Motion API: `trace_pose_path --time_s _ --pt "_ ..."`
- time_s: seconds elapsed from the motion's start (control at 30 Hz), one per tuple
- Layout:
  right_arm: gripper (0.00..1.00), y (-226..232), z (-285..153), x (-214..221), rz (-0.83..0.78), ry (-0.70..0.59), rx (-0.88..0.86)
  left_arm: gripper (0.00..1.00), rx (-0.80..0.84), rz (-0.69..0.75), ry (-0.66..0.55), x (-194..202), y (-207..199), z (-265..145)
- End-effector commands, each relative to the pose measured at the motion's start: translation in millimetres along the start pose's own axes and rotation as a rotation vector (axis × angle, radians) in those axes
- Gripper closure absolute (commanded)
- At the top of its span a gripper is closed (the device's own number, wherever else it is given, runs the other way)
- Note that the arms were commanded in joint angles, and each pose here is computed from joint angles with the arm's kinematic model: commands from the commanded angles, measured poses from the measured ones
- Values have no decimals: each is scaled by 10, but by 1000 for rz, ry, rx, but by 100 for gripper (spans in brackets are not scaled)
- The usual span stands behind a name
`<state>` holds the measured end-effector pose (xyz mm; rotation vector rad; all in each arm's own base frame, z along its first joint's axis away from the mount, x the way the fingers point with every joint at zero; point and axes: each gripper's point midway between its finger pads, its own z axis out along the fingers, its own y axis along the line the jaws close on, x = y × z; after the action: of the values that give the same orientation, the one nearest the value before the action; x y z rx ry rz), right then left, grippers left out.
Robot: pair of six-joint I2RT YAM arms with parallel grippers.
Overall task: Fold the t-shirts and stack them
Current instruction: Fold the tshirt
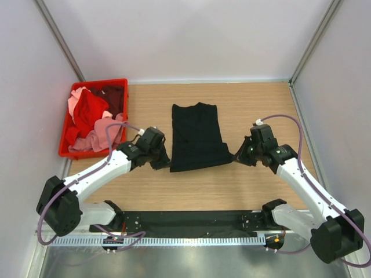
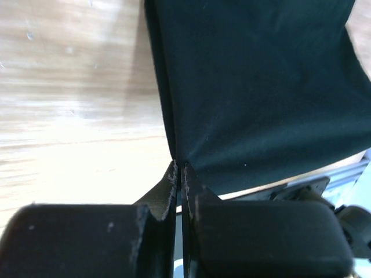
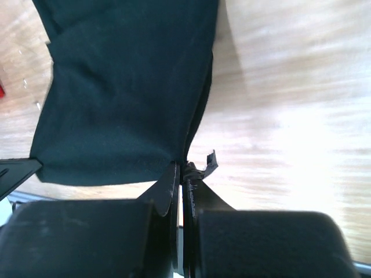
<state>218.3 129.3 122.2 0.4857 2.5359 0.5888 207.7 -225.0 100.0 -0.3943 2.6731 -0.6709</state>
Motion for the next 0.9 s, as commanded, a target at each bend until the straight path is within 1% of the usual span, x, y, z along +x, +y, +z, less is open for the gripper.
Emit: trace_pose_path --time_s 0.0,0.1,0.13,0.17,0.2,0.23,0.3,0.33,0.37,0.43,0.47,0.53,0.63,0.7,0.73,0.8,0.87 --pt "99 122 -92 -361 -65 -108 17 100 -73 23 -77 -314 -56 -79" --pt "99 219 -105 -556 -88 -143 30 100 -101 19 -70 -454 -61 -59" --pt "99 293 -116 -635 -92 -151 24 100 -87 17 -82 -547 -144 -87" --pt "99 311 -110 -706 -99 -168 34 100 -91 9 -88 -635 -137 -87" --pt "99 378 -147 -827 -110 -201 32 100 -89 3 -88 -714 -197 -78" --pt "99 397 -84 -861 -116 -191 39 100 -90 -4 -94 -784 -211 -81" --pt "99 491 -71 -980 -125 -211 26 100 -94 -17 -115 -964 -221 -85" --pt "99 580 -93 -1071 -136 -229 13 100 -89 -23 -78 -958 -235 -43" --pt "99 618 -31 -1132 -138 -232 12 100 -73 -30 -92 -1072 -317 -66" --pt "99 736 -33 -1285 -144 -258 1 100 -67 -55 -97 -1238 -316 -65" --pt "99 750 64 -1322 -152 -248 11 100 -61 -65 -105 -1371 -366 -34" --pt "99 874 64 -1459 -154 -269 -14 100 -39 -100 -90 -1525 -384 -21" --pt "99 996 202 -1607 -155 -267 -30 100 2 -127 -103 -1798 -492 21" --pt "99 997 339 -1682 -148 -261 -19 100 46 -131 -104 -1932 -620 51" --pt "99 1081 335 -1715 -149 -253 -51 100 60 -131 -114 -1998 -664 64" --pt "99 1103 409 -1780 -142 -250 -61 100 71 -145 -103 -2102 -684 151" --pt "99 1099 511 -1883 -129 -249 -64 100 91 -151 -122 -2268 -748 141"
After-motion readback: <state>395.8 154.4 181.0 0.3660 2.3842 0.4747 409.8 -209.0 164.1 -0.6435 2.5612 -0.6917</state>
